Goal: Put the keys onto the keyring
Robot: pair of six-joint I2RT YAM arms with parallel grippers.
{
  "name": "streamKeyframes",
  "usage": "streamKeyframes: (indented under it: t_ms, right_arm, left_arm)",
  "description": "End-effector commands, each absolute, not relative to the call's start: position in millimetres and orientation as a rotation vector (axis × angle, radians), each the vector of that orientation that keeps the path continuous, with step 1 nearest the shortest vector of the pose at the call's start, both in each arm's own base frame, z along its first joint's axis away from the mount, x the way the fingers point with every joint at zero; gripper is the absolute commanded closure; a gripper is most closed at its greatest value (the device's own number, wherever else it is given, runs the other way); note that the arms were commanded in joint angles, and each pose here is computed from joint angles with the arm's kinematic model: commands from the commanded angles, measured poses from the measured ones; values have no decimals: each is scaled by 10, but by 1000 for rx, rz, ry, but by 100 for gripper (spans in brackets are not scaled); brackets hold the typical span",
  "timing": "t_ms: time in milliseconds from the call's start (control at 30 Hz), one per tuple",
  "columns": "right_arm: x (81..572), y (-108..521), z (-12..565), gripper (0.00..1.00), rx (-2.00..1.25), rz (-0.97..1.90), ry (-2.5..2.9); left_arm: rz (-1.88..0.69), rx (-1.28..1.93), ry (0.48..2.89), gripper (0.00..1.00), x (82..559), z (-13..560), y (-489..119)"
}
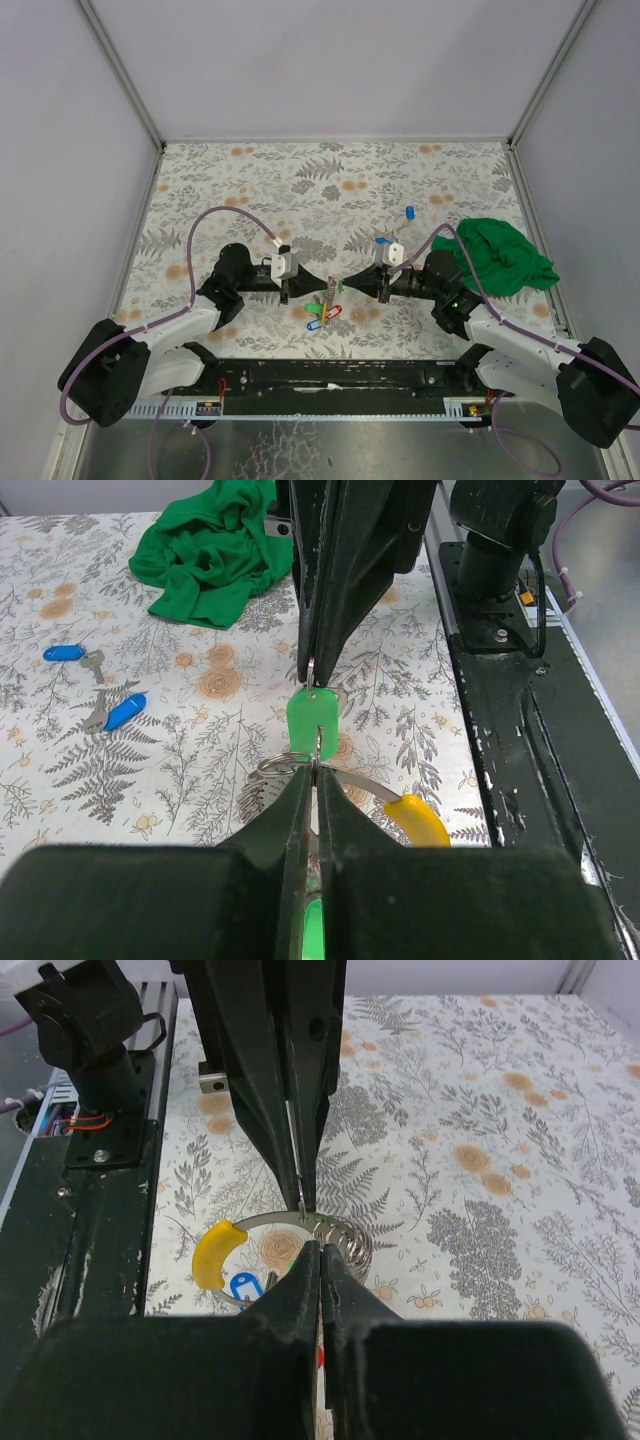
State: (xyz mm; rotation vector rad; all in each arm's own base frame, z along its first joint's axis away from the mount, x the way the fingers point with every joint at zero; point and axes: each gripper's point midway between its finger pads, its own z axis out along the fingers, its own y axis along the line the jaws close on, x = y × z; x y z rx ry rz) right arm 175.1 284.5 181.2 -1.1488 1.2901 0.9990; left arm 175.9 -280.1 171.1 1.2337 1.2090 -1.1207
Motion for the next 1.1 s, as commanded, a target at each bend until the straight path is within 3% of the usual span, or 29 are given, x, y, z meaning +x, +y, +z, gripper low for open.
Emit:
streamKeyframes:
  t_ms: [0, 1067]
  right_arm:
    - [1680, 2900, 2123, 100, -1128, 1037, 1127]
    - [1596, 2993, 2044, 100, -1307, 1052, 1067]
  left_arm:
    - [-1117, 1243, 1098, 100, 1738, 1889, -2815]
    - [-1088, 1339, 1016, 100, 1598, 1813, -2838]
